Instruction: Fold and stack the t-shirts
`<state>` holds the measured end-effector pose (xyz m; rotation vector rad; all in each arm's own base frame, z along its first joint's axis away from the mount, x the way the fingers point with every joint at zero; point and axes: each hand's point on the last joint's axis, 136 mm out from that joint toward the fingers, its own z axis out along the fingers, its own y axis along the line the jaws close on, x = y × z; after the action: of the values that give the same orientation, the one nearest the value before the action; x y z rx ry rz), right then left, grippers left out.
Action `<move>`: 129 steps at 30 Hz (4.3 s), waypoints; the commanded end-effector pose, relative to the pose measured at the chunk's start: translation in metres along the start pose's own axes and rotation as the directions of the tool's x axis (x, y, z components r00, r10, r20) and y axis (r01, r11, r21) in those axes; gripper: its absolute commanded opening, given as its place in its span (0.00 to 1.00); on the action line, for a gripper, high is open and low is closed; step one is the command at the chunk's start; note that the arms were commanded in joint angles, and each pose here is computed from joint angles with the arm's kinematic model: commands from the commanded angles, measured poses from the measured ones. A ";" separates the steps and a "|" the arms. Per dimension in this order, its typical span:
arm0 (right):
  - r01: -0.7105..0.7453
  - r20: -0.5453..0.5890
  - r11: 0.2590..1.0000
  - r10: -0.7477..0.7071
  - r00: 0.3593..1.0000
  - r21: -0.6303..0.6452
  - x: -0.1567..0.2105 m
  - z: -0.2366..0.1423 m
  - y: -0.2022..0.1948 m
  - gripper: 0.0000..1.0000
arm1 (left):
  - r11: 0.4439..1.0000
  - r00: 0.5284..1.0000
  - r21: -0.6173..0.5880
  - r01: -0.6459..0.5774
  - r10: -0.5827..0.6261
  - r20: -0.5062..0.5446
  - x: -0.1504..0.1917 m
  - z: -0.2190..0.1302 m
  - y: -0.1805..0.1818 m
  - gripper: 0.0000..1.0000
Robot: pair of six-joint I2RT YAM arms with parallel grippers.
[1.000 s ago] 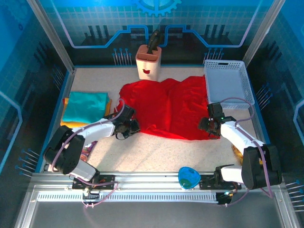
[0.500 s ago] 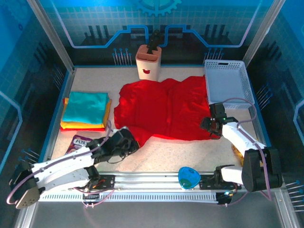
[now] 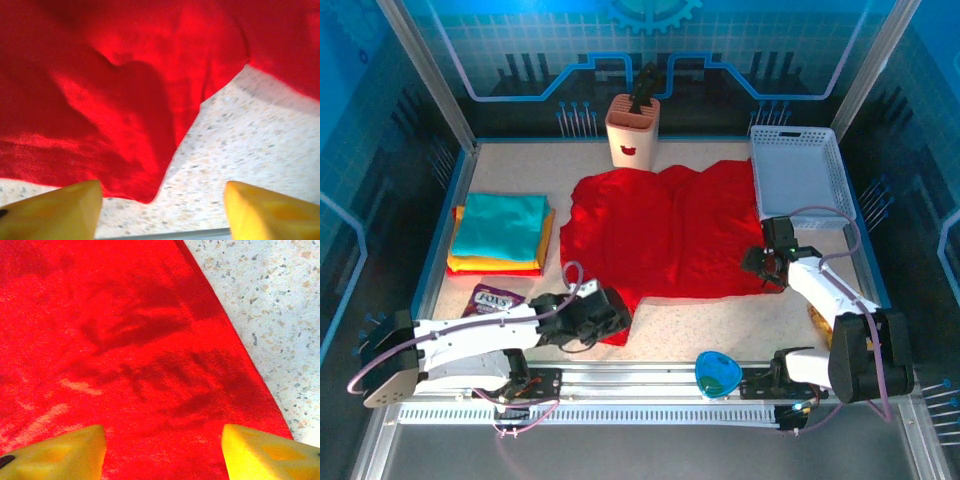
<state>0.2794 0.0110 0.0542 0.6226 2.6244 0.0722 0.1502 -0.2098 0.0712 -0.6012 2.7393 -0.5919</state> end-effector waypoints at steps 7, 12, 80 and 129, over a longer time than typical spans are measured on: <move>-0.012 -0.019 1.000 0.012 1.000 0.002 0.005 -0.001 -0.008 0.70 | 0.988 0.994 -0.127 0.094 -0.086 0.067 -0.066 -0.048 0.085 0.60; -0.019 -0.031 1.000 0.019 0.999 -0.021 0.006 0.000 -0.006 0.90 | 0.974 0.988 -0.170 0.152 -0.156 -0.006 -0.057 -0.023 0.109 0.62; -0.369 -0.187 0.928 0.356 0.916 -0.043 0.017 0.027 -0.052 0.00 | 0.978 0.984 -0.154 0.142 -0.157 -0.084 -0.043 0.007 0.115 0.63; -0.263 -0.126 0.964 0.266 0.956 0.038 0.028 0.007 -0.060 0.61 | 0.983 0.990 -0.159 0.094 -0.110 -0.089 -0.050 0.003 0.107 0.00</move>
<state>0.2481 -0.0345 0.0389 1.0066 2.5881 0.2090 0.1575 -0.1029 0.0225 -0.8014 2.8793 -0.4664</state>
